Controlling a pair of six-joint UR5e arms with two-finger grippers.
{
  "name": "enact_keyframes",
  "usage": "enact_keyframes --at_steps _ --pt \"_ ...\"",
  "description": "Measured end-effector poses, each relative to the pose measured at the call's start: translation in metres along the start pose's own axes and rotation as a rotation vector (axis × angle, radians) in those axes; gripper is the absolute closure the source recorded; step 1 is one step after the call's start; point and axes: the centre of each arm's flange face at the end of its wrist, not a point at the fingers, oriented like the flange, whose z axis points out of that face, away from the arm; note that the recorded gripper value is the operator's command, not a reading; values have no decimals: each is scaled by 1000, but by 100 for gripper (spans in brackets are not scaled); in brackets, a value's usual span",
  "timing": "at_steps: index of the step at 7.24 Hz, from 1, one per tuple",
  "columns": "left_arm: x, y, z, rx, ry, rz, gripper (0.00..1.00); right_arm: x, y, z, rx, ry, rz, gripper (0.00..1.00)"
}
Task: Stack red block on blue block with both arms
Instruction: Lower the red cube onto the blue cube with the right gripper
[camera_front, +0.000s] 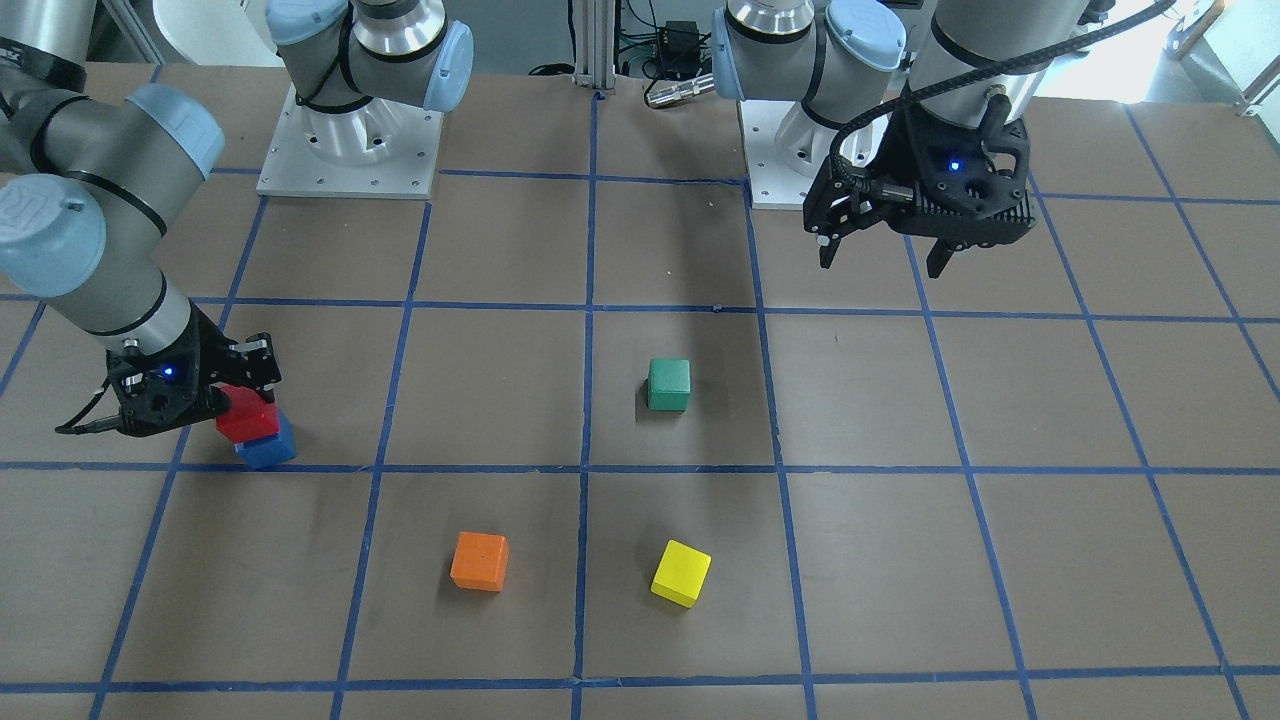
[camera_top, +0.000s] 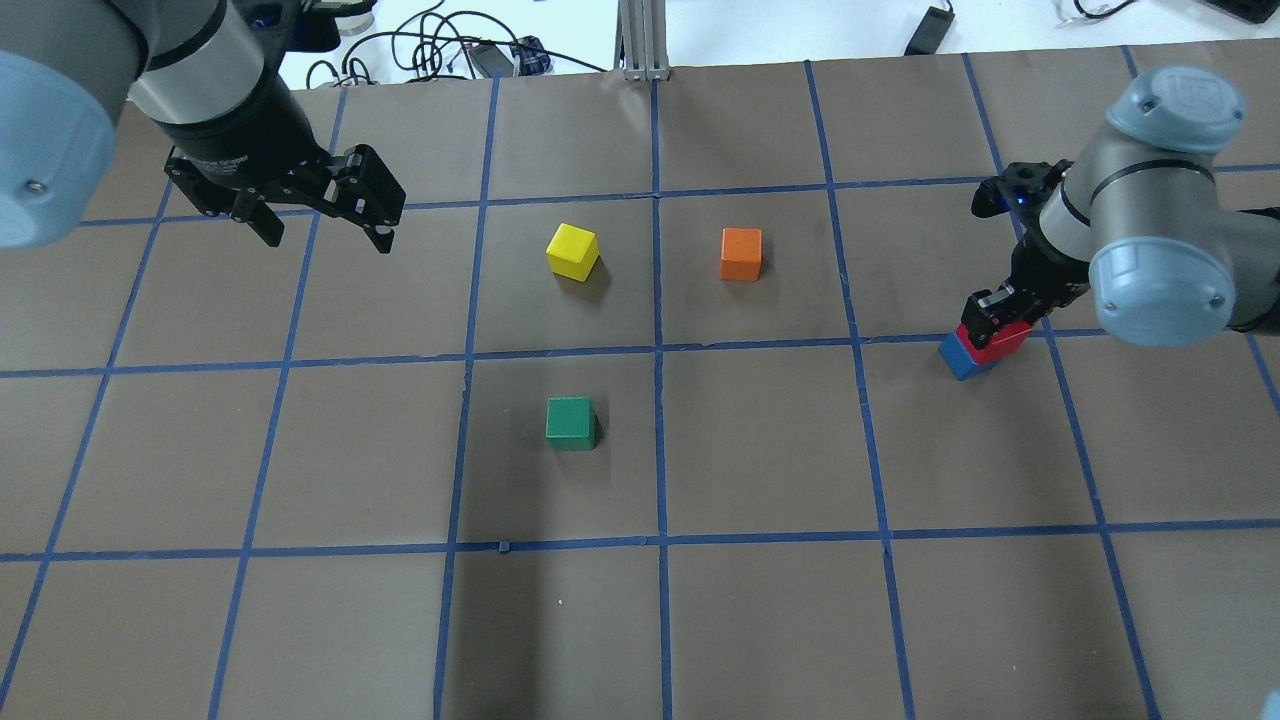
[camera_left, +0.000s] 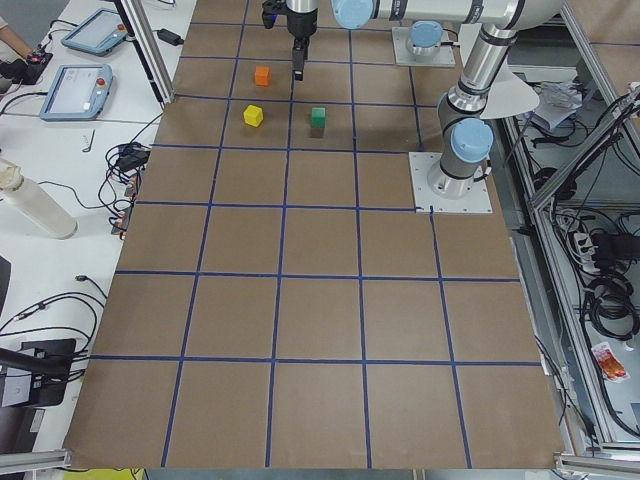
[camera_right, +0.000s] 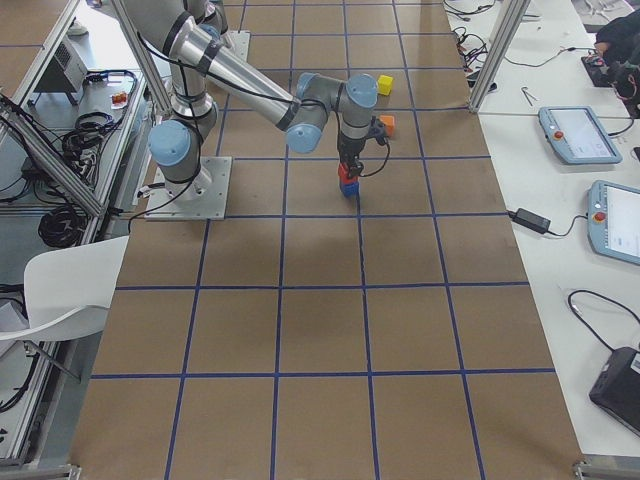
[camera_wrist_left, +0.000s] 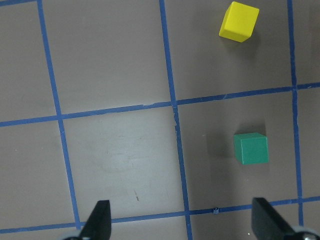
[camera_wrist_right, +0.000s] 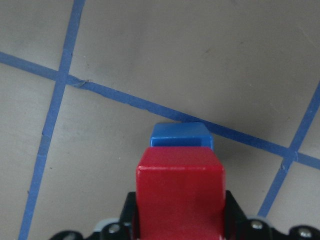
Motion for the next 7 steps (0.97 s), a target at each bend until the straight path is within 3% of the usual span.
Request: enact_keyframes --at_steps 1,2,3,6,7 --pt "0 0 0 0 0 0 0 2 0 3 1 1 3 100" --pt "0 0 0 0 0 0 0 3 0 4 0 3 5 72" --pt "0 0 0 -1 0 0 0 3 0 4 -1 5 6 21" --pt "0 0 -1 1 -1 0 0 4 -1 4 2 4 15 11" --pt "0 0 -1 3 -1 0 0 4 -1 3 3 4 17 0"
